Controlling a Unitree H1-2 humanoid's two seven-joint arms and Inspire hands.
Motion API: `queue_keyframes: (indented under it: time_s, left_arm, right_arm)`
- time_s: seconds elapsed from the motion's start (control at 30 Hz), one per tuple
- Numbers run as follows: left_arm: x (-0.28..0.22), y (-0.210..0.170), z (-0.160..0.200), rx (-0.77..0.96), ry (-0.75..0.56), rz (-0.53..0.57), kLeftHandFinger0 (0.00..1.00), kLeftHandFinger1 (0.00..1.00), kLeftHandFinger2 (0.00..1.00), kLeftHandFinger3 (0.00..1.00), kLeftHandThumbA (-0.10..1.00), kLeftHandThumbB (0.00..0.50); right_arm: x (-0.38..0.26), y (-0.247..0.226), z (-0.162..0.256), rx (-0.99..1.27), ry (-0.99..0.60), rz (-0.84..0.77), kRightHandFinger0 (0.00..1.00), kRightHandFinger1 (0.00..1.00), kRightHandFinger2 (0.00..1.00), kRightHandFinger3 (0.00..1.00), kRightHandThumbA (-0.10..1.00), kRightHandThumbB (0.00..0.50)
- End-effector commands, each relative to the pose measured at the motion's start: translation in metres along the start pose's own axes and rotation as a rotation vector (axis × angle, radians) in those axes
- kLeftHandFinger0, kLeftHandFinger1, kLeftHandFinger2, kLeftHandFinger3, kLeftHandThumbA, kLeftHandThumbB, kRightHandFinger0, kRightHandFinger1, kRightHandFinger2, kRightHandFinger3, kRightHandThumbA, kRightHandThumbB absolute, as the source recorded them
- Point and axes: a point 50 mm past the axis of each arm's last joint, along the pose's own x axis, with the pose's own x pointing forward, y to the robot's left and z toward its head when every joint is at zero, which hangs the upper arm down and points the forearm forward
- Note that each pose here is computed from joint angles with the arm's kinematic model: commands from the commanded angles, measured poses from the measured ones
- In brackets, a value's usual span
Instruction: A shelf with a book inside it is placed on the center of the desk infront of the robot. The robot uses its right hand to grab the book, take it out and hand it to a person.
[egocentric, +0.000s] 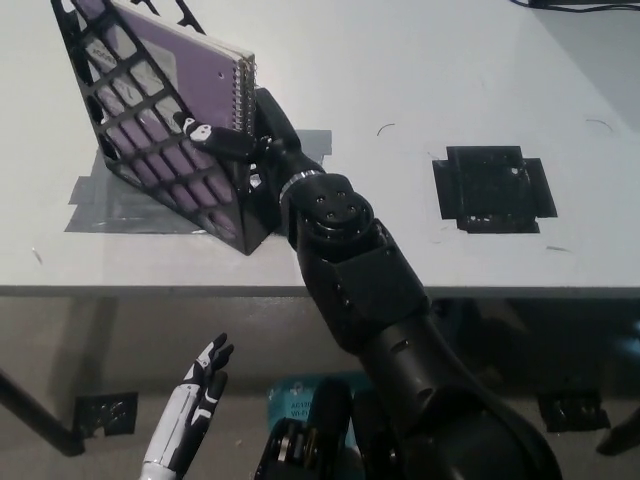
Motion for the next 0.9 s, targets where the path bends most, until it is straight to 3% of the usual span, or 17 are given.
queue_keyframes:
  time_s: [0.0, 0.1, 0.2, 0.27, 0.43, 0.47, 0.53, 0.63, 0.67, 0.7, 0.73, 0.83, 0.87]
  left_arm:
    - [0.005, 0.005, 0.01, 0.036, -0.059, -0.021, 1.0, 1.0, 1.0, 1.0, 1.0, 0.268]
    - [0.005, 0.005, 0.01, 0.032, -0.058, -0.024, 1.0, 1.0, 1.0, 1.0, 1.0, 0.267]
    - [0.005, 0.005, 0.01, 0.032, -0.056, -0.026, 1.0, 1.0, 1.0, 1.0, 1.0, 0.282]
    - [0.006, 0.004, 0.011, 0.024, -0.061, -0.022, 1.0, 1.0, 1.0, 1.0, 1.0, 0.294]
    - [0.008, 0.005, 0.011, 0.029, -0.064, -0.022, 1.0, 1.0, 1.0, 1.0, 1.0, 0.285]
    - [0.008, 0.005, 0.011, 0.023, -0.063, -0.023, 1.0, 1.0, 1.0, 1.0, 1.0, 0.284]
    - [0.009, 0.005, 0.012, 0.019, -0.064, -0.023, 1.0, 1.0, 1.0, 1.0, 1.0, 0.283]
    - [0.009, 0.005, 0.012, 0.022, -0.066, -0.021, 1.0, 1.0, 1.0, 1.0, 1.0, 0.294]
    - [0.009, 0.005, 0.012, 0.024, -0.066, -0.02, 1.0, 1.0, 1.0, 1.0, 1.0, 0.297]
    - [0.009, 0.005, 0.012, 0.025, -0.065, -0.021, 1.0, 1.0, 1.0, 1.0, 1.0, 0.289]
    - [0.009, 0.005, 0.012, 0.027, -0.065, -0.022, 1.0, 1.0, 1.0, 1.0, 1.0, 0.288]
    - [0.009, 0.005, 0.012, 0.03, -0.06, -0.024, 1.0, 1.0, 1.0, 1.0, 1.0, 0.293]
    - [0.009, 0.005, 0.013, 0.031, -0.06, -0.024, 1.0, 1.0, 1.0, 1.0, 1.0, 0.293]
  right_arm:
    - [-0.001, 0.011, 0.033, 0.045, -0.152, 0.104, 0.19, 0.57, 0.76, 0.49, 0.74, 0.5]
    - [-0.002, 0.011, 0.031, 0.052, -0.136, 0.097, 0.21, 0.54, 0.72, 0.51, 0.77, 0.484]
    - [-0.002, 0.011, 0.029, 0.085, -0.115, 0.102, 0.16, 0.48, 0.68, 0.51, 0.79, 0.474]
    - [-0.002, 0.01, 0.027, 0.091, -0.102, 0.098, 0.13, 0.41, 0.64, 0.48, 0.82, 0.499]
    - [-0.003, 0.01, 0.025, 0.118, -0.096, 0.109, 0.12, 0.37, 0.61, 0.42, 0.86, 0.5]
    - [-0.003, 0.01, 0.024, 0.127, -0.096, 0.111, 0.11, 0.34, 0.57, 0.35, 0.89, 0.495]
    - [-0.003, 0.01, 0.024, 0.127, -0.097, 0.111, 0.1, 0.31, 0.53, 0.31, 0.9, 0.488]
    - [-0.003, 0.01, 0.023, 0.135, -0.096, 0.115, 0.07, 0.28, 0.51, 0.31, 0.92, 0.425]
    - [-0.003, 0.01, 0.023, 0.145, -0.092, 0.114, 0.05, 0.26, 0.5, 0.31, 0.9, 0.385]
    - [-0.003, 0.01, 0.023, 0.151, -0.092, 0.111, 0.04, 0.27, 0.5, 0.31, 0.87, 0.313]
    - [-0.003, 0.01, 0.022, 0.156, -0.092, 0.107, 0.04, 0.27, 0.51, 0.31, 0.84, 0.287]
    - [-0.001, 0.01, 0.022, 0.169, -0.093, 0.064, 0.01, 0.28, 0.54, 0.32, 0.55, 0.107]
    - [-0.001, 0.011, 0.022, 0.173, -0.095, 0.057, 0.0, 0.28, 0.54, 0.32, 0.49, 0.086]
